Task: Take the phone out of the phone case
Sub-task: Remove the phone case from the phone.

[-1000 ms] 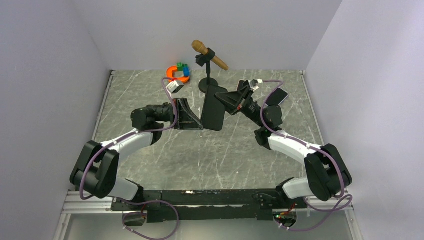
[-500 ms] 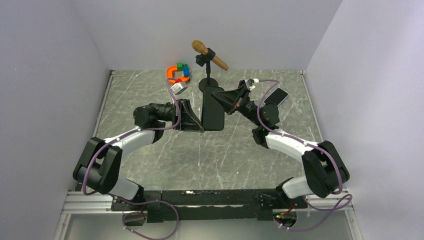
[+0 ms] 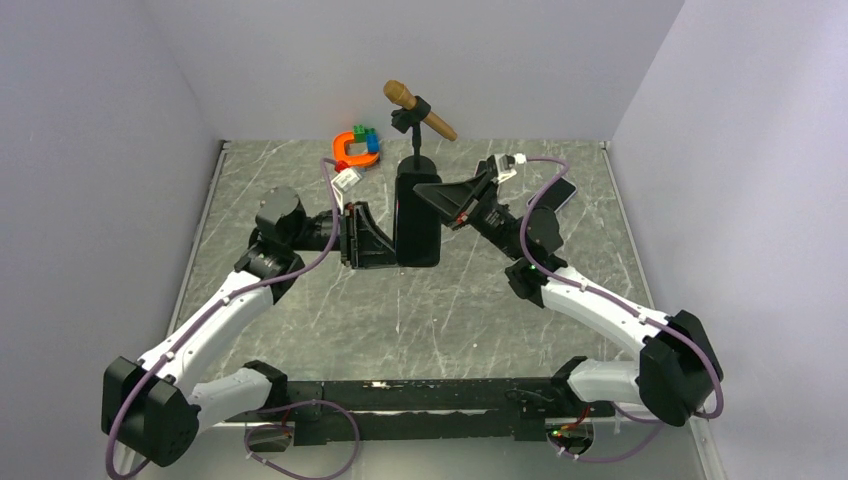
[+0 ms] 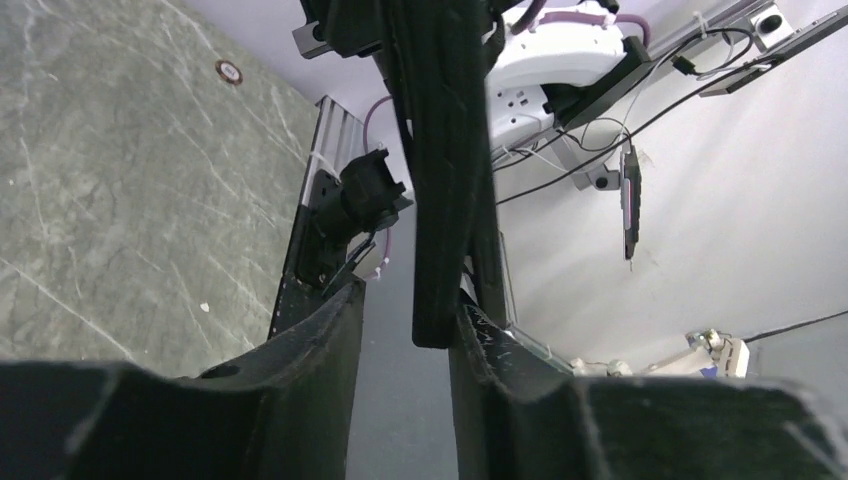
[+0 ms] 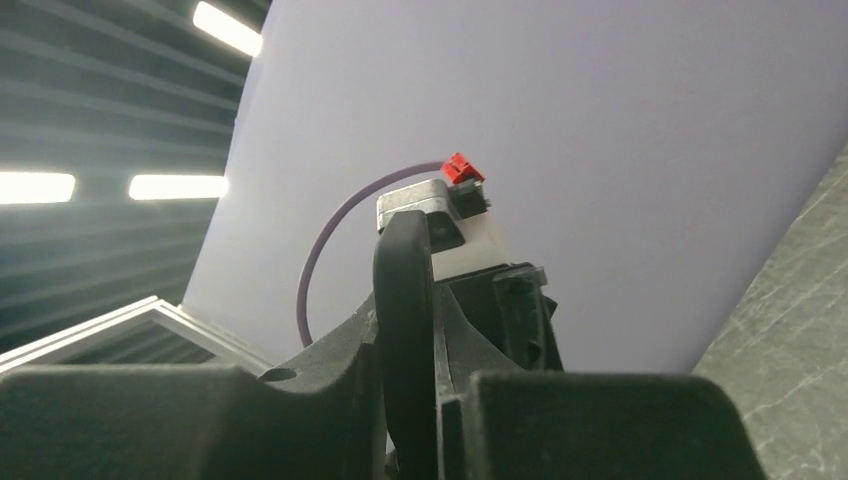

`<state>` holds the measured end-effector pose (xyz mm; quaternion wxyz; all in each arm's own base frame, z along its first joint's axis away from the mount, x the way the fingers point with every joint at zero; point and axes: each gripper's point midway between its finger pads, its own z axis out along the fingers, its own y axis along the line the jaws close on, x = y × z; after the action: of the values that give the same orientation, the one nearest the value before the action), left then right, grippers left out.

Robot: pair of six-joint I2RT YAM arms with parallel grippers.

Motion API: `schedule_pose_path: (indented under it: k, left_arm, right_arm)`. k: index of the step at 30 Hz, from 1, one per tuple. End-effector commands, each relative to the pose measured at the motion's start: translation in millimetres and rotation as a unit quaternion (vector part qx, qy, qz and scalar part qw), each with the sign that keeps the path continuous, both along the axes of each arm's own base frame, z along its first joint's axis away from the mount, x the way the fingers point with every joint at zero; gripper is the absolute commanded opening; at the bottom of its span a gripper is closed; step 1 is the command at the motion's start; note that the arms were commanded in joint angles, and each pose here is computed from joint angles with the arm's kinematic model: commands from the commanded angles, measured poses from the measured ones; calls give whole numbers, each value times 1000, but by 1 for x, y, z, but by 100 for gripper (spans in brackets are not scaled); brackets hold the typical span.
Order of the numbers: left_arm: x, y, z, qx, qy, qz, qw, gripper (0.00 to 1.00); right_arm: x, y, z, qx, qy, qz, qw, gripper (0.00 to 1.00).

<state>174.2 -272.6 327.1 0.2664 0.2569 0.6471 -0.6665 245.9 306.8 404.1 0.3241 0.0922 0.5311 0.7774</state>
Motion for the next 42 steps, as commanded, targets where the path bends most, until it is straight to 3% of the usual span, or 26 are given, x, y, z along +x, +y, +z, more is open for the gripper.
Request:
schedule_pose_path:
  k: [1, 4, 8, 10, 12, 15, 18, 22, 26, 28, 30, 32, 34, 37, 39, 42]
  left_arm:
    - [56, -6, -20, 16, 18, 127, 992, 42]
    - [49, -10, -9, -11, 9, 110, 994, 40]
    - [57, -7, -20, 13, 0, 140, 990, 2]
    - [79, 4, -44, 84, -9, 208, 974, 0]
    - [115, 41, -80, 198, -19, 347, 917, 0]
    - [150, 110, -118, 300, -15, 518, 801, 0]
    - [155, 127, -129, 315, -8, 548, 775, 0]
    - [148, 120, -119, 283, -29, 535, 796, 0]
    - [127, 89, -92, 238, -37, 452, 859, 2]
    - [104, 70, -80, 215, -25, 383, 898, 20]
    - [74, 54, -69, 184, -16, 305, 934, 45]
    - [43, 44, -59, 150, -9, 239, 959, 56]
    - [14, 41, -47, 117, -16, 190, 975, 62]
    - [-18, 45, -35, 83, -20, 159, 984, 90]
    - [-34, 45, -26, 52, -18, 140, 989, 94]
    - [-55, 43, -9, -2, 0, 103, 995, 91]
  right_arm:
    - [-66, 23, 51, 55, -66, 112, 990, 0]
    - [-68, 34, 48, 52, -71, 112, 990, 0]
    - [-68, 46, 45, 27, -72, 100, 992, 0]
    - [-72, 50, 49, 30, -74, 105, 991, 0]
    - [-79, 52, 56, 58, -68, 123, 988, 0]
    - [-93, 48, 76, 147, -54, 184, 970, 0]
    - [-95, 46, 82, 182, -29, 207, 961, 0]
    - [-83, 42, 72, 175, -8, 182, 968, 0]
    - [-63, 44, 47, 119, -1, 144, 982, 0]
    - [-54, 43, 31, 87, 4, 118, 989, 0]
    - [-48, 36, 23, 74, 1, 99, 992, 0]
    - [-39, 29, 15, 54, 0, 71, 996, 0]
    - [-30, 20, 5, 27, -5, 37, 999, 0]
    - [-20, 8, -7, 7, 1, 0, 1000, 0]
    - [-16, 3, -14, 1, 7, -15, 1000, 0]
    - [-12, -3, -19, -3, 12, -30, 999, 0]
